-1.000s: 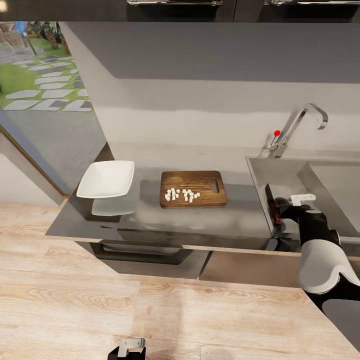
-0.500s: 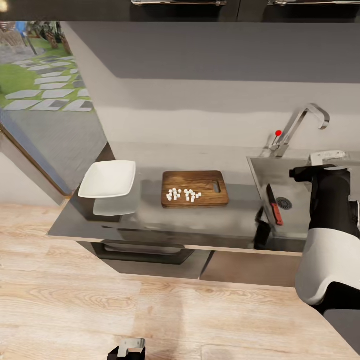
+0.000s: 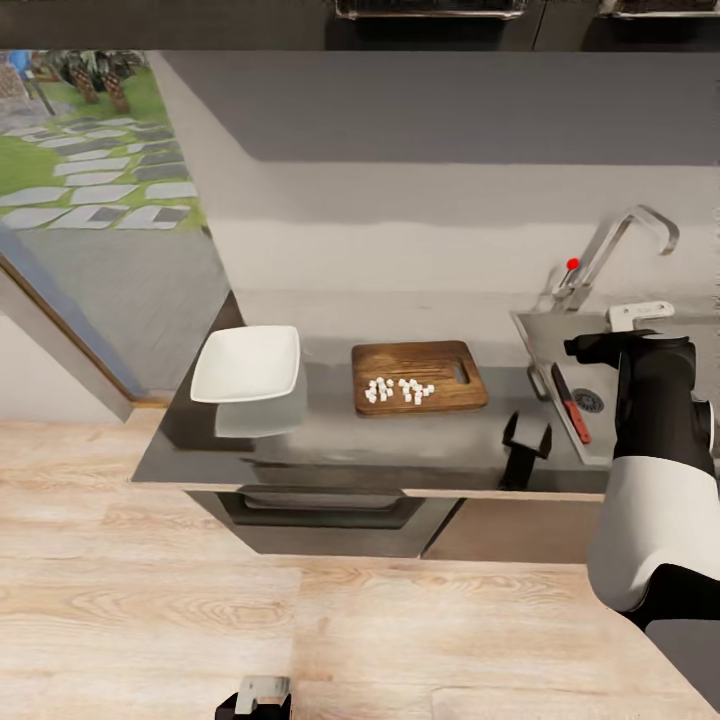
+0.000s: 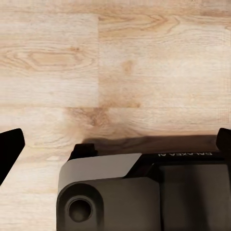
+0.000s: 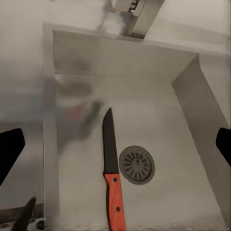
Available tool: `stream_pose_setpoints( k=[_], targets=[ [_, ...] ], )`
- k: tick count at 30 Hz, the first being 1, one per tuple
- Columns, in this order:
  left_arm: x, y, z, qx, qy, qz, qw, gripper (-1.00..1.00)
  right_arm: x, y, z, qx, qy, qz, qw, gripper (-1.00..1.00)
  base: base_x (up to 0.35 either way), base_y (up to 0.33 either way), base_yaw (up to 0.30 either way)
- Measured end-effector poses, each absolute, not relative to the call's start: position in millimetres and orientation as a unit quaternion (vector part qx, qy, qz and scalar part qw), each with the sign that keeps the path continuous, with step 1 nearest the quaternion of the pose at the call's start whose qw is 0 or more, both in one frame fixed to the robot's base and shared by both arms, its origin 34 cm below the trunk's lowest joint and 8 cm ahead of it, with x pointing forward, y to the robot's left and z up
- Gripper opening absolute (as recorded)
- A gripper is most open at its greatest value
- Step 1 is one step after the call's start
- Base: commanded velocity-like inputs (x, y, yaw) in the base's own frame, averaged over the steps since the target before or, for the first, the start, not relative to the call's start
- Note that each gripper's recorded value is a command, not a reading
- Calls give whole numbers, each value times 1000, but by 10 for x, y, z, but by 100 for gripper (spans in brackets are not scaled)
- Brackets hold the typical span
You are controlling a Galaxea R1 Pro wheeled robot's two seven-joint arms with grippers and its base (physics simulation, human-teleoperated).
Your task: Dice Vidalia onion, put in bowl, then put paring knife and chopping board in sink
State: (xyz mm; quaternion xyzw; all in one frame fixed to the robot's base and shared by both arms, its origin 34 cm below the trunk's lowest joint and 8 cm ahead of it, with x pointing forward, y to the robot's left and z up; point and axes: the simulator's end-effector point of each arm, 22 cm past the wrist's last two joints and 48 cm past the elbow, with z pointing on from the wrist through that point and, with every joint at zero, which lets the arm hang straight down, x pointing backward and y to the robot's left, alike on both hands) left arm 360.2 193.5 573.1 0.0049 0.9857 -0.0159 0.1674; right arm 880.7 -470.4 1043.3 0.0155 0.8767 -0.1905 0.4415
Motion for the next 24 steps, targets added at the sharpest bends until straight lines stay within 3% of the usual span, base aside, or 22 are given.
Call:
stream_pose_setpoints(
  k=[11,24],
  targets=[
    [3655,1941,5761,5,985,-16,174,100,8800,-4691,10496,16,876,-188,444,100,0,289,-206],
    [3676,1930,5775,6,984,-16,176,100,8815,-4367,10043,2,899,-155,409,100,0,27,-57]
  ],
)
